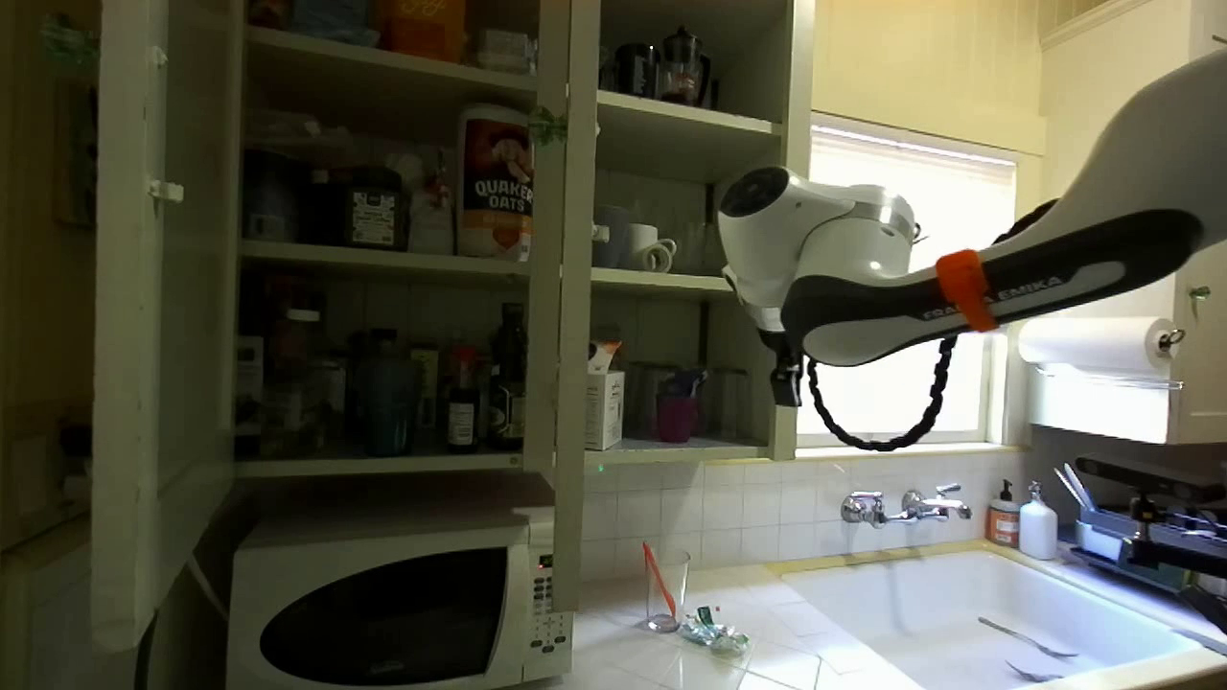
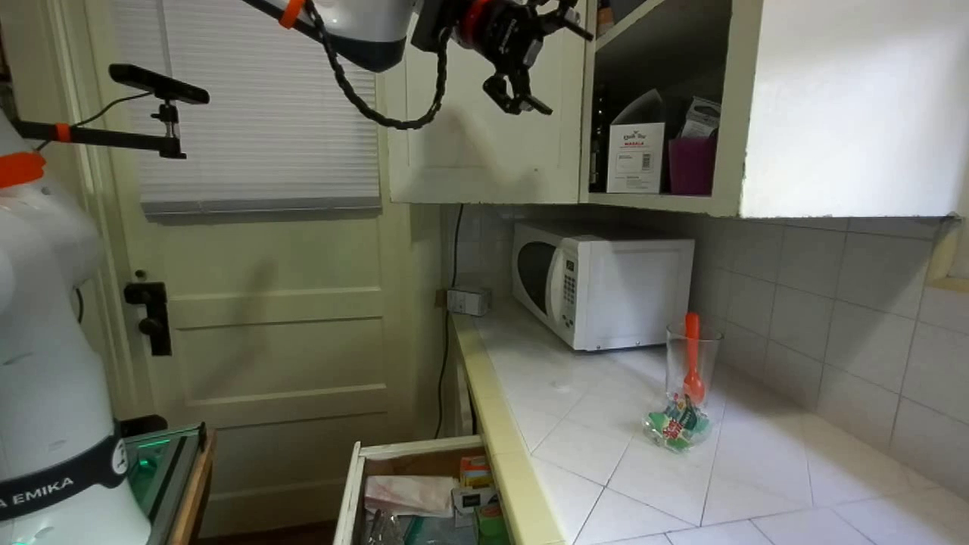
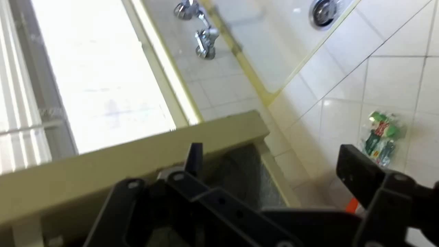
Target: Put the white and blue object inside the purple cup in the open upper cabinet.
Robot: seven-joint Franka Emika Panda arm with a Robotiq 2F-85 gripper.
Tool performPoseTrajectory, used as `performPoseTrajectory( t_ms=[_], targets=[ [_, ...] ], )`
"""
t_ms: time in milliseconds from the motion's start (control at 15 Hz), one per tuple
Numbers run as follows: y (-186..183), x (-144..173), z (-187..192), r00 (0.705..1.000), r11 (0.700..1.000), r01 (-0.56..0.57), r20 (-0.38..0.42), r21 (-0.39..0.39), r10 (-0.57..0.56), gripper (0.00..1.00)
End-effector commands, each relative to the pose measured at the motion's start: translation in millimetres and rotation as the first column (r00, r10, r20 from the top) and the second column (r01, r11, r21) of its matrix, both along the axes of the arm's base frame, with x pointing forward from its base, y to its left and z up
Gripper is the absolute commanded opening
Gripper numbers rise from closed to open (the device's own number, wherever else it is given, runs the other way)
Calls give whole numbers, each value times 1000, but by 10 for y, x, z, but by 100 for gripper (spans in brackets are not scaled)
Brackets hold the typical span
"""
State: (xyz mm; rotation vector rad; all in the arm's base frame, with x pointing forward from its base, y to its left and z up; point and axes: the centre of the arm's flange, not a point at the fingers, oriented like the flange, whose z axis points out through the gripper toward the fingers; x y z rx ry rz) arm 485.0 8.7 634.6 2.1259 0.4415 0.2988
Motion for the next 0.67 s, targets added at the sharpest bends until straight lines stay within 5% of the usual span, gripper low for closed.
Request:
performPoseTrajectory(
  t_ms=[0,467,533,600],
  targets=[
    [-376,-794,-352,991,979,130,-37,158,-126,100],
    [-1038,-1744,-1281,955,840,278,-42,466,-292,100],
    [-897,-1320,-982,958,878,286,-86,384,-274,100],
    [-968,-1432,-1102,955,863,292,-80,411,-286,100]
  ],
)
